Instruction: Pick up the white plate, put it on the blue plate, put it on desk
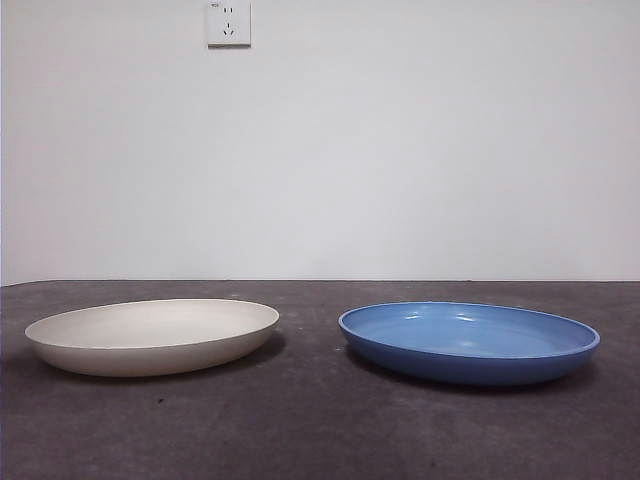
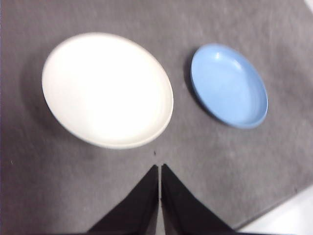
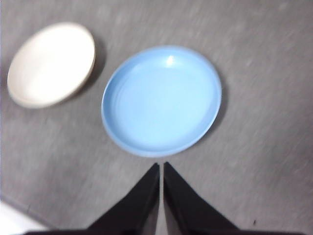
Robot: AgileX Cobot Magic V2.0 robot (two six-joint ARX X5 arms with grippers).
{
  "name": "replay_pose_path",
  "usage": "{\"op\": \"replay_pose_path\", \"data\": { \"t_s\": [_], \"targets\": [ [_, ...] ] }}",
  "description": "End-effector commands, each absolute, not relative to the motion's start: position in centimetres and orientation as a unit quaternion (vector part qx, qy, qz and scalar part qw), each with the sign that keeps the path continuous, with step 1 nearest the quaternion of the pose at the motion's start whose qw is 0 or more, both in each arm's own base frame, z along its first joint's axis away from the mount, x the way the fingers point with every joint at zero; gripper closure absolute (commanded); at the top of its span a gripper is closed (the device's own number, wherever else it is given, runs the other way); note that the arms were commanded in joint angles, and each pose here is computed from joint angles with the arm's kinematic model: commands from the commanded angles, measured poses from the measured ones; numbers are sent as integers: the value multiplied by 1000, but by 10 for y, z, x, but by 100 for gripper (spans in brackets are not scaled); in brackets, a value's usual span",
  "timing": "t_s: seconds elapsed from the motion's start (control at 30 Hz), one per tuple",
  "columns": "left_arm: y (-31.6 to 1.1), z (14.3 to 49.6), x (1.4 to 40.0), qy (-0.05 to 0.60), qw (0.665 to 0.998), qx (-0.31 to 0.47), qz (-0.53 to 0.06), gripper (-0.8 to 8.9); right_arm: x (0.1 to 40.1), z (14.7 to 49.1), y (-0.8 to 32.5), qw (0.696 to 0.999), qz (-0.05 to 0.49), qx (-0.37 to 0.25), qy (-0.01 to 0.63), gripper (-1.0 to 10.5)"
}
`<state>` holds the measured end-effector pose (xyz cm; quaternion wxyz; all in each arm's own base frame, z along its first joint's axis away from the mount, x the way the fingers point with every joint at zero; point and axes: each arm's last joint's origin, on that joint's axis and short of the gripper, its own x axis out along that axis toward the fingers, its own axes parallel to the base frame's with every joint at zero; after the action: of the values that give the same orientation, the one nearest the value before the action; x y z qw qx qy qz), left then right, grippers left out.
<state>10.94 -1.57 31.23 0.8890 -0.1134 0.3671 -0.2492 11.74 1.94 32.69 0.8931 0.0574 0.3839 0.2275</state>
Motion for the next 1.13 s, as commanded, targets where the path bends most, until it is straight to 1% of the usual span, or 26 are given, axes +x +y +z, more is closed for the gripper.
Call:
{"op": "replay_pose_path", "data": {
  "t_s": [0.03,0.13,0.17,0.23,0.27,0.3,0.37,0.4,0.43,0.47,0.8,0.93,1.07,1.13],
  "targets": [
    [-17,318,109,357,891,-92,-264,804,118,329,22,887,247,37,388,939],
    [-17,319,109,354,892,-91,-266,801,117,329,25,885,256,34,389,939],
    [-17,318,109,355,891,-93,-266,778,117,329,25,884,257,33,389,939],
    [-17,318,109,358,891,-97,-264,695,117,329,26,883,258,34,391,937],
    [-17,318,109,358,890,-100,-263,608,117,329,26,883,259,34,391,920],
    [-17,318,109,358,890,-101,-262,533,117,329,26,883,259,35,391,876],
    [-17,318,109,359,890,-102,-262,382,117,329,26,882,258,39,392,707],
    [-17,318,109,358,890,-102,-262,347,117,329,26,882,257,42,393,606],
    [-17,318,109,358,890,-102,-262,335,117,329,26,882,256,43,394,526],
    [-18,319,109,357,891,-103,-262,336,117,329,27,882,255,44,394,488],
    [-18,318,113,360,890,-111,-258,345,117,329,27,882,256,44,393,489],
    [-18,318,124,376,883,-136,-247,345,117,329,28,881,259,43,394,489],
    [-20,322,142,394,874,-138,-248,345,117,329,28,880,262,42,393,489],
    [-22,324,152,397,876,-132,-242,345,117,329,28,880,262,42,393,489]
  ]
}}
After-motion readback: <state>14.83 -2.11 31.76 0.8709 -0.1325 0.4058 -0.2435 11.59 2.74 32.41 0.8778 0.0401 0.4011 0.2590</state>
